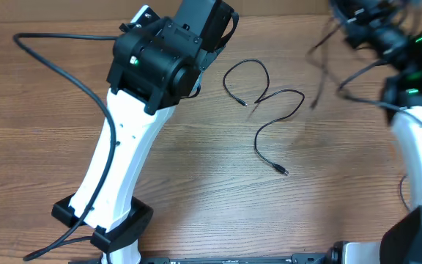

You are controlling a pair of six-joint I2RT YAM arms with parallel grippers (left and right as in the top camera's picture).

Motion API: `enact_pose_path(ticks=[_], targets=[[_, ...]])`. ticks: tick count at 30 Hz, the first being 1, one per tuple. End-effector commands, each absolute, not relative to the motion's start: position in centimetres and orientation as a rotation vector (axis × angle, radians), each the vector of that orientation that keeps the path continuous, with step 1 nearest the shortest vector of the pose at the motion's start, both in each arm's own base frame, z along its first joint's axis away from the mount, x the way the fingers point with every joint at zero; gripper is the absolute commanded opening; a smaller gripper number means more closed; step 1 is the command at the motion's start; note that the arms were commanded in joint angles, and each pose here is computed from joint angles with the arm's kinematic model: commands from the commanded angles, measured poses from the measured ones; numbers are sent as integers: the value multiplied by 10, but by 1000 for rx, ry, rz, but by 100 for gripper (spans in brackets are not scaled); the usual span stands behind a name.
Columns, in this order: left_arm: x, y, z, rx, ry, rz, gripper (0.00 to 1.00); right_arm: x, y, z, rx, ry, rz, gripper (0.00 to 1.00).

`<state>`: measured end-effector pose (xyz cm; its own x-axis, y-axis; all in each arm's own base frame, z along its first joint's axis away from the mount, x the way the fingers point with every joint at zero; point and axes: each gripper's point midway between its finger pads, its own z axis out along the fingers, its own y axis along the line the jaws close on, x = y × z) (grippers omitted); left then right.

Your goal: Untangle cables

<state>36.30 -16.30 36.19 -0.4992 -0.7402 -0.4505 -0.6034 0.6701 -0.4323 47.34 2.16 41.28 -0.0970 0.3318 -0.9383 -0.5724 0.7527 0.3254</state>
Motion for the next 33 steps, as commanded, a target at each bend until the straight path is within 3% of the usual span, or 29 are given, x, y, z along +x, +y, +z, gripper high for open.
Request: enact_pose_path(ticks=[1,5,9,13,19,23,27,28,29,30,33], targets=[[369,-163,353,-1016,2278,-235,99,479,-54,432,-123,1458,395,4],[372,-164,348,-1017,2286,-220,99,486,-150,400,105,1532,93,4],[372,-164,347,-1018,2287,-219,99,493,-208,364,205,1557,21,4],[372,-164,347,-1018,2287,-219,99,514,-241,324,300,1601,30,4],[372,-164,347,-1019,2286,-219,100,542,-299,269,833,1530,210,4],[372,-164,347,-1018,2286,-219,99,544,-333,240,1120,1395,330,4],[372,-164,347,-1018,2287,-219,100,534,-359,215,1196,1380,328,5],[372,-164,347,-1018,2287,-219,100,533,-361,209,1204,1394,331,15],[372,-164,347,-1018,2286,-219,100,532,-362,202,1215,1408,329,43],[372,-164,347,-1018,2286,-219,100,531,-361,190,1227,1444,319,100],[372,-164,347,-1019,2286,-219,99,521,-351,144,1278,1625,249,100]])
